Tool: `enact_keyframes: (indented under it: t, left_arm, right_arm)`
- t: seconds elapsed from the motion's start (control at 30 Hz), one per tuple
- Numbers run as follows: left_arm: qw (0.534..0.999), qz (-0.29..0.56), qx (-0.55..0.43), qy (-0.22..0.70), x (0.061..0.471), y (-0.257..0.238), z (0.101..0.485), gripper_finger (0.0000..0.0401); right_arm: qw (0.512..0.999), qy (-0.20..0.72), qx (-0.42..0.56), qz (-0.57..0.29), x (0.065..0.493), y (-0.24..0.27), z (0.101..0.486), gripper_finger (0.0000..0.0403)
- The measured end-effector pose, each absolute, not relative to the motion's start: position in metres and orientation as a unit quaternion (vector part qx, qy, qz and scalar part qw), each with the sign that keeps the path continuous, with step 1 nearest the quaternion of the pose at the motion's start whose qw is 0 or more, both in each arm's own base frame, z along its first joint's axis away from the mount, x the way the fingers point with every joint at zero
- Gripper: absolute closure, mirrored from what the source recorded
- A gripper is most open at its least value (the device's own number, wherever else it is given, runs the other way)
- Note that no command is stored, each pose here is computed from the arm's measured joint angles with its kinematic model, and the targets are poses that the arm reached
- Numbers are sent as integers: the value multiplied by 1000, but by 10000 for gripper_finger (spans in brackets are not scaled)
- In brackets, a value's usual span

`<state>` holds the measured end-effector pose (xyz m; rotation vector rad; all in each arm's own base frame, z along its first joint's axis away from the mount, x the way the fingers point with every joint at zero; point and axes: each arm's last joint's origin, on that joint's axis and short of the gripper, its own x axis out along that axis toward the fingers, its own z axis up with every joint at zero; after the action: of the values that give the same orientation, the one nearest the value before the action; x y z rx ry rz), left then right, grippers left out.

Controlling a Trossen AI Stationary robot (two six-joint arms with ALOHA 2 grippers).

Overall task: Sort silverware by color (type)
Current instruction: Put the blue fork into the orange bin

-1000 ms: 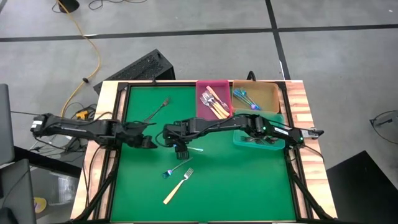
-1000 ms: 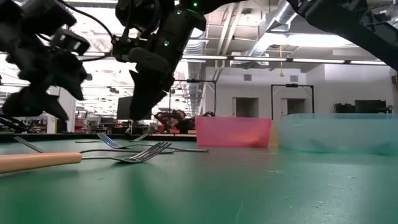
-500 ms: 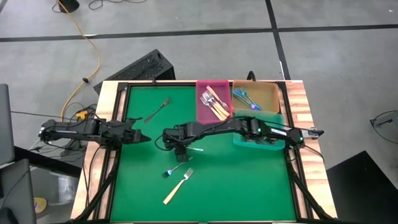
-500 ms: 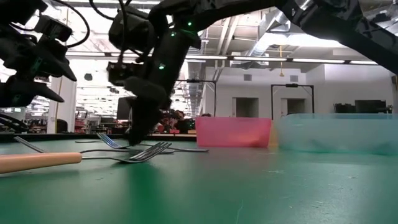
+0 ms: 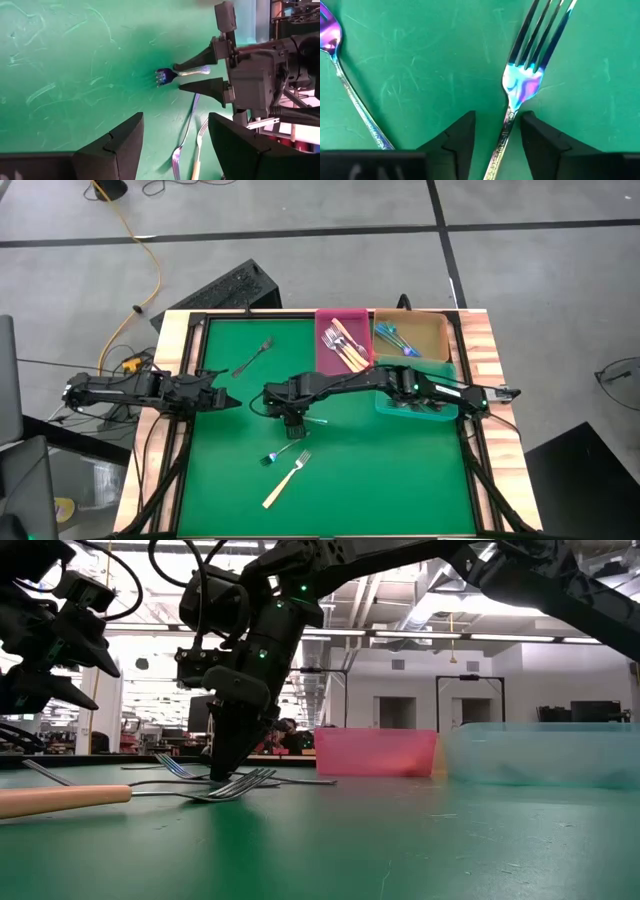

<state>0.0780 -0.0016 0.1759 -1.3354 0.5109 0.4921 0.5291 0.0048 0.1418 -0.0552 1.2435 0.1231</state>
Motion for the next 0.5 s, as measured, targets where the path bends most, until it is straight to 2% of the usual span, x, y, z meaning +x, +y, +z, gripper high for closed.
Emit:
enact_keyframes:
  t: [0.27,0.5]
  left_arm:
    - [734,224,-598,231,78,-1,176,195]
    - [740,222,-590,233,78,-1,176,195]
  right_arm:
    - [805,592,-2,38,527,-1,140,311]
    - [801,598,-1,36,526,-1,139,354]
